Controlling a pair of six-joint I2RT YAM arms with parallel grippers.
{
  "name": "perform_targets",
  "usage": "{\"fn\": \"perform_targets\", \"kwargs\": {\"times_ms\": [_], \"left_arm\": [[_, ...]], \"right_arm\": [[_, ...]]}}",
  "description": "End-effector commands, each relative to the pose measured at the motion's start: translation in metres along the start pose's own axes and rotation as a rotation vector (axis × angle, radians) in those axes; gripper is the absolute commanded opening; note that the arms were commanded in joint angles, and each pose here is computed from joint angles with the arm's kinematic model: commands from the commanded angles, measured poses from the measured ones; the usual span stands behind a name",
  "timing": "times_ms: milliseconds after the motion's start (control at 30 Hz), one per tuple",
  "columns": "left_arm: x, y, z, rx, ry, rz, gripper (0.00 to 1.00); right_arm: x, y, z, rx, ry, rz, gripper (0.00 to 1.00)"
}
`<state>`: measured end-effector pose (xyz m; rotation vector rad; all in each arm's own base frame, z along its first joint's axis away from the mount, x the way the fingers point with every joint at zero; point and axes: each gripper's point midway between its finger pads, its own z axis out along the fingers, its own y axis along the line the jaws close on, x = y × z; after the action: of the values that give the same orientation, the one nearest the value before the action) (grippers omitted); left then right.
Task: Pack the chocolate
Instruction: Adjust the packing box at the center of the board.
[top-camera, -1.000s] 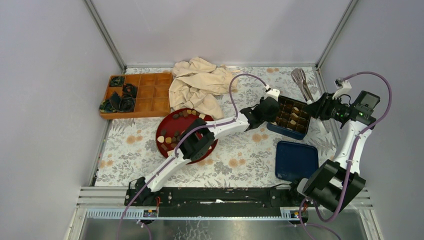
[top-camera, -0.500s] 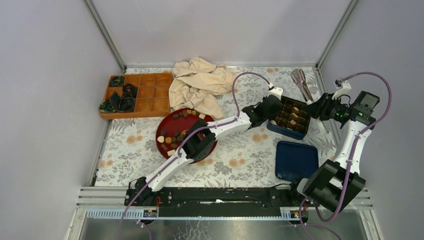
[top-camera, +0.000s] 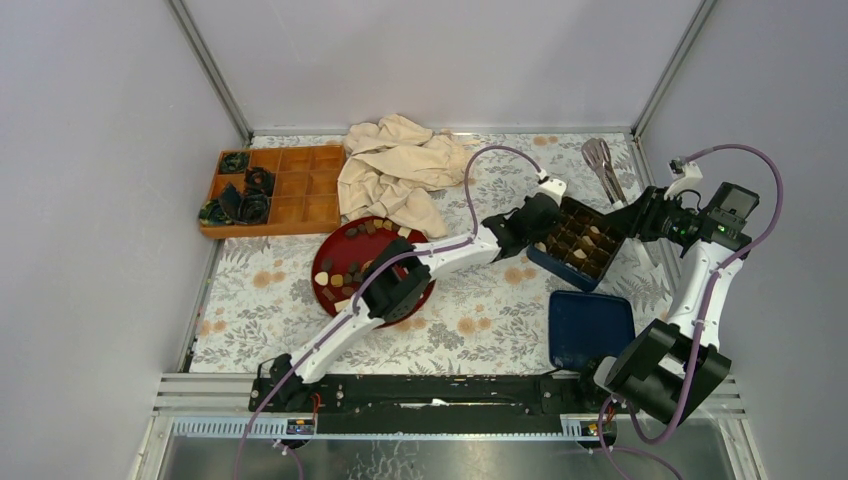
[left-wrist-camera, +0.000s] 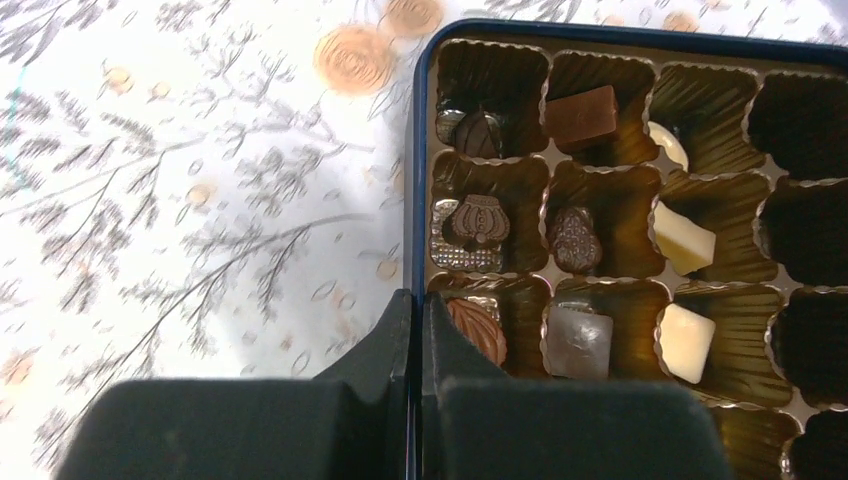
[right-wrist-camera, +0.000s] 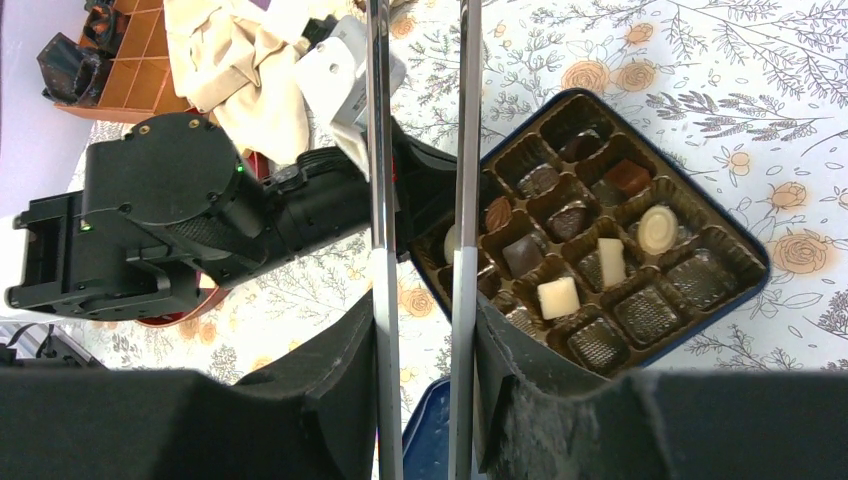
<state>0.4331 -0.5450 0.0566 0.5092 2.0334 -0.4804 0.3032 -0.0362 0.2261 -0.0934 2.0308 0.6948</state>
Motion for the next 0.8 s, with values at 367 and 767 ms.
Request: {"fn": "perform_targets", "kwargs": {"times_ms": [367, 767], "left_arm": [[-0.120, 0.105, -0.127, -0.209, -0.452, -0.147, 0.00], [-0.087, 0.148, -0.231, -0.243, -0.805, -0.083, 0.00]], "right_arm": [[-0.016, 0.028, -0.006, -0.103, -0.056, -0.055, 0.39], [-0.015, 0.029, -0.004, -0.126, -0.057, -0.037, 0.39]]}}
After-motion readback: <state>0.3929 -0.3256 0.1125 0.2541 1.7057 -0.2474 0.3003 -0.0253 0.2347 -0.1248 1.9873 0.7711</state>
